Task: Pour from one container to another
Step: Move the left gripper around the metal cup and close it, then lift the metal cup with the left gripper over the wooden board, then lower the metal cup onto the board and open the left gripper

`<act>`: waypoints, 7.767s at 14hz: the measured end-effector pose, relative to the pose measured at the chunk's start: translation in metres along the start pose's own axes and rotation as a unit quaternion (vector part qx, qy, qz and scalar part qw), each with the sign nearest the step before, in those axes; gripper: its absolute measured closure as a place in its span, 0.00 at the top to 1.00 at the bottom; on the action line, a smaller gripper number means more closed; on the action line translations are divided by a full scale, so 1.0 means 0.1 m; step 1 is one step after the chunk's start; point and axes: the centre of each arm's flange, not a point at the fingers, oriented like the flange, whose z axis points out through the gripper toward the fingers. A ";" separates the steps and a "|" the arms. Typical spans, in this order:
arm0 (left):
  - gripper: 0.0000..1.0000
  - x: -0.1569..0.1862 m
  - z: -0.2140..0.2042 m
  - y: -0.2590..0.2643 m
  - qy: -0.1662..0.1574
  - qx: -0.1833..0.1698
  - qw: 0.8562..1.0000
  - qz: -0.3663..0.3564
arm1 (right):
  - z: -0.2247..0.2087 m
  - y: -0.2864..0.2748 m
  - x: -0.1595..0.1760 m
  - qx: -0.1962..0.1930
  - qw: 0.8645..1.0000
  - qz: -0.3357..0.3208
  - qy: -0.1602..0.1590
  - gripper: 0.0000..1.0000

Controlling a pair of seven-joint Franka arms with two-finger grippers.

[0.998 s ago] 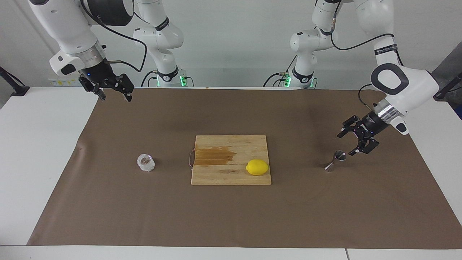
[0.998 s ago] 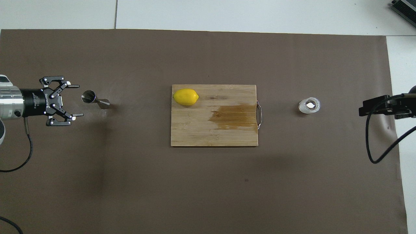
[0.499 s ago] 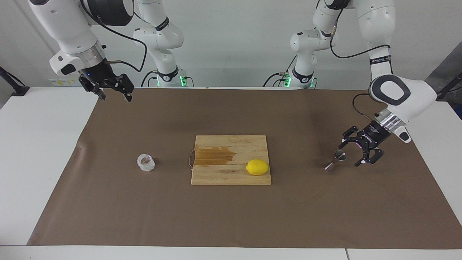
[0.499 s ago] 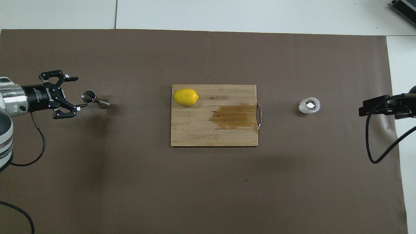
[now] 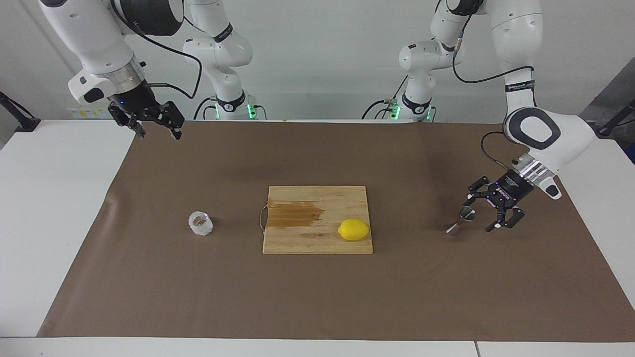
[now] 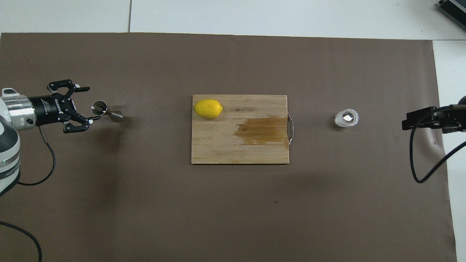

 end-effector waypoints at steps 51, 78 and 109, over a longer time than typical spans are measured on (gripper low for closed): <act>0.12 -0.06 0.20 -0.15 -0.005 0.026 1.000 -0.004 | 0.00 0.00 0.00 0.000 1.000 0.000 0.000 1.00; 0.10 -3.33 1.39 -1.31 -0.083 -0.008 0.990 -0.116 | 0.00 0.00 0.00 0.000 1.000 0.000 0.000 1.00; 0.12 -3.64 2.94 -2.68 -0.083 -0.027 0.992 -0.087 | 0.00 0.00 0.00 0.000 1.000 0.000 0.000 1.00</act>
